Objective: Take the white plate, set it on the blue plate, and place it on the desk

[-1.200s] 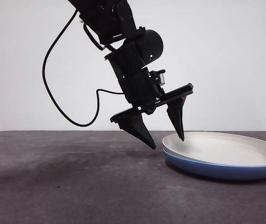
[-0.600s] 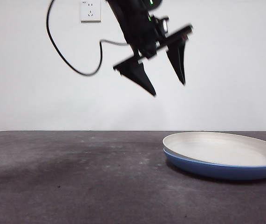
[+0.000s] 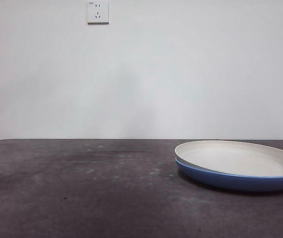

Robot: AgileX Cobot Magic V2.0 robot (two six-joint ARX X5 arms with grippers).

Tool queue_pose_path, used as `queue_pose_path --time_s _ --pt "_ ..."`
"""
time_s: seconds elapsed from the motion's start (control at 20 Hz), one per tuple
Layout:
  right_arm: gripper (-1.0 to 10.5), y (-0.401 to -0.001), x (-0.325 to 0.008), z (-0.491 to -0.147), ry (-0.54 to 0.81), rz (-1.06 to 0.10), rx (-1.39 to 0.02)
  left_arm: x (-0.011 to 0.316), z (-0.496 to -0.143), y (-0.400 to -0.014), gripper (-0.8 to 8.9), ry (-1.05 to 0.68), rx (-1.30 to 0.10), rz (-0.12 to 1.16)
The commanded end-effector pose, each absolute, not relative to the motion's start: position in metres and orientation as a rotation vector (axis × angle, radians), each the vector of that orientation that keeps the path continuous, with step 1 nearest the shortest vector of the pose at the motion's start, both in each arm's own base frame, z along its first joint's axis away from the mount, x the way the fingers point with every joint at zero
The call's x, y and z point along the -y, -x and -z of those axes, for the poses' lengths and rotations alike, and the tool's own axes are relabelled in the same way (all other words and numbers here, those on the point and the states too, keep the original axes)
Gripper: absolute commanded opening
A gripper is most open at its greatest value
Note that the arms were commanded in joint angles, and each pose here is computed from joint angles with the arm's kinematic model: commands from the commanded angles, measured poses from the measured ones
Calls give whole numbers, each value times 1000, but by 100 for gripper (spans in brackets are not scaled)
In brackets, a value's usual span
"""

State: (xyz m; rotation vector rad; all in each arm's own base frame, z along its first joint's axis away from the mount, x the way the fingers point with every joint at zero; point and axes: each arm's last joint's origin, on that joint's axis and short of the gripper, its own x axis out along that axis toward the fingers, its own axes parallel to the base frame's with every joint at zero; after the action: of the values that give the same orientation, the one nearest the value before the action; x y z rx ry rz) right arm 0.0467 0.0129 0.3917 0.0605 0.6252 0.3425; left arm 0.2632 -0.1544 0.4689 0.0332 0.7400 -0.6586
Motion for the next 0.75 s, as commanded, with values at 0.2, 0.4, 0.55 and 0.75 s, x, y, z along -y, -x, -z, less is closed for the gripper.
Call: queue_pose_path --time_s 0.2,0.4,0.55,0.75 --pt "475 -47 -13 -395 -67 -340 -622 136 -460 -226 376 -67 -734 728" --pt "475 -47 -13 -394 -68 -342 -629 123 -418 -195 376 -31 -742 809" --pt "475 -46 -13 -394 -75 -346 -631 115 -390 -176 376 0 -770 899" --pt "475 -46 -13 -392 -84 -344 -648 109 -358 -158 375 47 -750 1036"
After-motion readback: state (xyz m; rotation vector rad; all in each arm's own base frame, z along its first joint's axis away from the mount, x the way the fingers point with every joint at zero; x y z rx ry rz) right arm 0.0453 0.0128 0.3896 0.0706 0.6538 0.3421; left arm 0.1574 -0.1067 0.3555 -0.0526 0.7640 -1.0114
